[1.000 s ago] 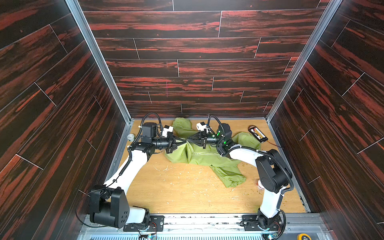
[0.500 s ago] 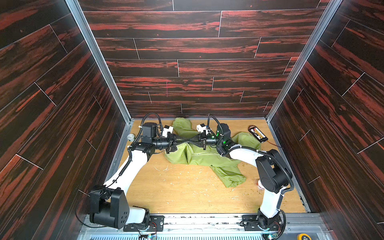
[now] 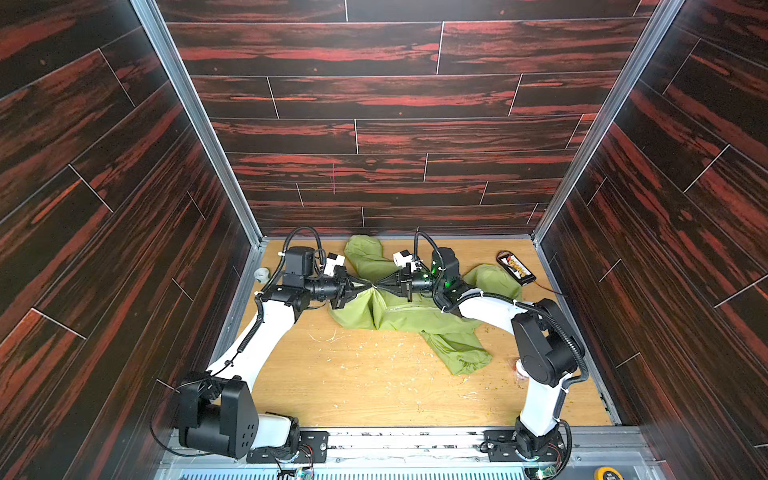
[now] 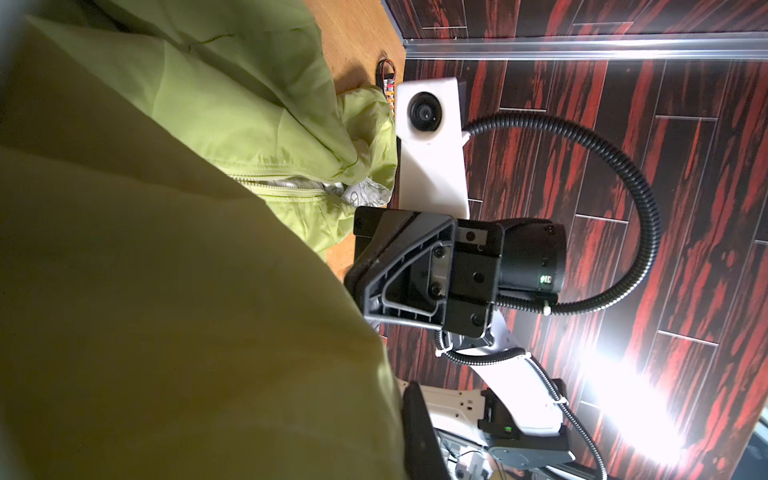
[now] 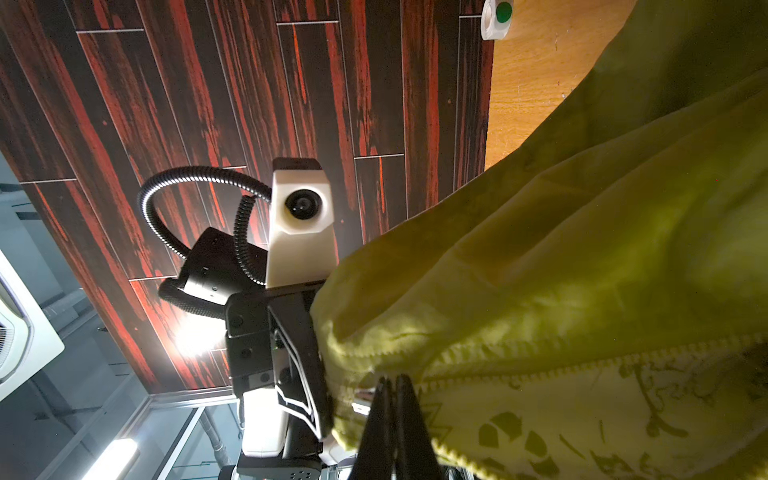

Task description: Zip up the jacket

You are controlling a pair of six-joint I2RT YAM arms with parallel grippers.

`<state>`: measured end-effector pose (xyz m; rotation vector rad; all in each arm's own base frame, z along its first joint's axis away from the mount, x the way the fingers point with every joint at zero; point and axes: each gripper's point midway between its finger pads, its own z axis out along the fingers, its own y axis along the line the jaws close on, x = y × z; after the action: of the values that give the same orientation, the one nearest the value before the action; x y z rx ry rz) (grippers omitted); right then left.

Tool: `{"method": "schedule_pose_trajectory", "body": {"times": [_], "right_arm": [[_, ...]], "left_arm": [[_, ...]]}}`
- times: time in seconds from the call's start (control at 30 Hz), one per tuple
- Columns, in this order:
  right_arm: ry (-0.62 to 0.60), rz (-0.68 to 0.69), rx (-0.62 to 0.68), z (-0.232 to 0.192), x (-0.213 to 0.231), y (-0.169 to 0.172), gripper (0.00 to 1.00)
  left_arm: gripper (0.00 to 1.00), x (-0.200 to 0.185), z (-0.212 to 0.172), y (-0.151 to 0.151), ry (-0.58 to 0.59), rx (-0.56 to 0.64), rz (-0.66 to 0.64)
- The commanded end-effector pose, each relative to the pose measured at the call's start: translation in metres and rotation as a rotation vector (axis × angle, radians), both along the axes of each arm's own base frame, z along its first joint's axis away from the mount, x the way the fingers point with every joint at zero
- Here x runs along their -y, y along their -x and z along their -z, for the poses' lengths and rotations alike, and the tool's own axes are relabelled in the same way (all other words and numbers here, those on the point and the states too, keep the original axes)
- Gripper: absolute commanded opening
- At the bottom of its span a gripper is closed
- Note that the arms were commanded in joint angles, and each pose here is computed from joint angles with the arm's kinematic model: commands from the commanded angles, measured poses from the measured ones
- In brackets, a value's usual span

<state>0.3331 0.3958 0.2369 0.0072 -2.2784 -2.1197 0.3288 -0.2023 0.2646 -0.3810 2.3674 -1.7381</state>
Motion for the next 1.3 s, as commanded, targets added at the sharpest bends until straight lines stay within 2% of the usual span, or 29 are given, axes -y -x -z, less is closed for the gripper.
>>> {"method": "schedule_pose_trajectory", "body": {"times": [0.0, 0.23, 0.57, 1.27], "right_arm": [[-0.013, 0.020, 0.067, -0.031, 0.010, 0.004, 0.00], [0.141, 0.108, 0.104, -0.021, 0.036, -0.007, 0.00], [0.281, 0.121, 0.178, -0.025, 0.046, -0.012, 0.00], [0.444, 0.131, 0.225, -0.019, 0.057, -0.019, 0.00]], "left_arm": [[0.00, -0.003, -0.009, 0.007, -0.010, 0.046, 0.002], [0.00, -0.019, -0.003, 0.010, -0.100, 0.054, -0.035], [0.00, -0.040, -0.001, 0.001, -0.263, 0.100, -0.123], [0.00, -0.056, -0.006, -0.005, -0.333, 0.148, -0.211]]}}
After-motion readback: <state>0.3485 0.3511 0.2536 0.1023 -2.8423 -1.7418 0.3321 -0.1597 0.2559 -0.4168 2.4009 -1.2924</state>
